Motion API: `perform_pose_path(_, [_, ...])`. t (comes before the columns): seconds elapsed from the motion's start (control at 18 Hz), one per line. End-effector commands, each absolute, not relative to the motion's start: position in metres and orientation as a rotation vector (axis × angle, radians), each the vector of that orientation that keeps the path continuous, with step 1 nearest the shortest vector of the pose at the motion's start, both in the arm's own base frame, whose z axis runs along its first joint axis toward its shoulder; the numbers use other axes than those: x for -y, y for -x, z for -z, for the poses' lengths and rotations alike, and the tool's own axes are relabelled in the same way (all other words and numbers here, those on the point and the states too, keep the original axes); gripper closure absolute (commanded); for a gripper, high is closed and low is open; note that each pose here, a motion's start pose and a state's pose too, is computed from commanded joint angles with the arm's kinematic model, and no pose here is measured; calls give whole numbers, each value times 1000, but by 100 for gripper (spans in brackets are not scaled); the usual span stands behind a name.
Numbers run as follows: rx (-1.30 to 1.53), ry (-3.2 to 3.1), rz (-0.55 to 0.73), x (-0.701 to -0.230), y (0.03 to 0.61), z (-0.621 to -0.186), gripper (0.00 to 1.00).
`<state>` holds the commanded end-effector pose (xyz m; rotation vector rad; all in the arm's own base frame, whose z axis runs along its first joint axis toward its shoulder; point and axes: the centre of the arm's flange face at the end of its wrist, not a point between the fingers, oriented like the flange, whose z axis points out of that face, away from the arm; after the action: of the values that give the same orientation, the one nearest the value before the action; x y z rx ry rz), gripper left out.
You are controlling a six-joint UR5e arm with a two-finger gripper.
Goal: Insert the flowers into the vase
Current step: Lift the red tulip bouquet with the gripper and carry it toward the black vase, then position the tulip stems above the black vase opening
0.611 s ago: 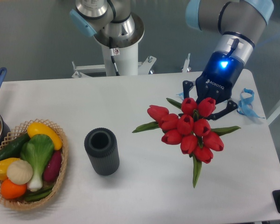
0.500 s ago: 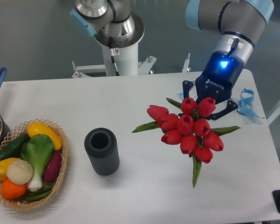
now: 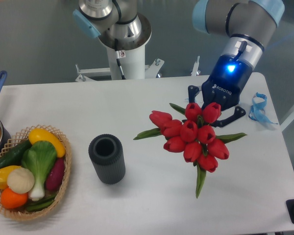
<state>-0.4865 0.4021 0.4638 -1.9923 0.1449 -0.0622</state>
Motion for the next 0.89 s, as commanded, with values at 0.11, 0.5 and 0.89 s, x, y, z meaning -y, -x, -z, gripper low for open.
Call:
perform_pose_path(0.11, [-155, 1993, 64, -406, 483, -463, 86])
perform_pose_path(0.5, [-264, 1817, 193, -434, 448, -451, 87])
perform_pose_path(0.89, [-338, 1620, 345, -448, 385, -434, 87])
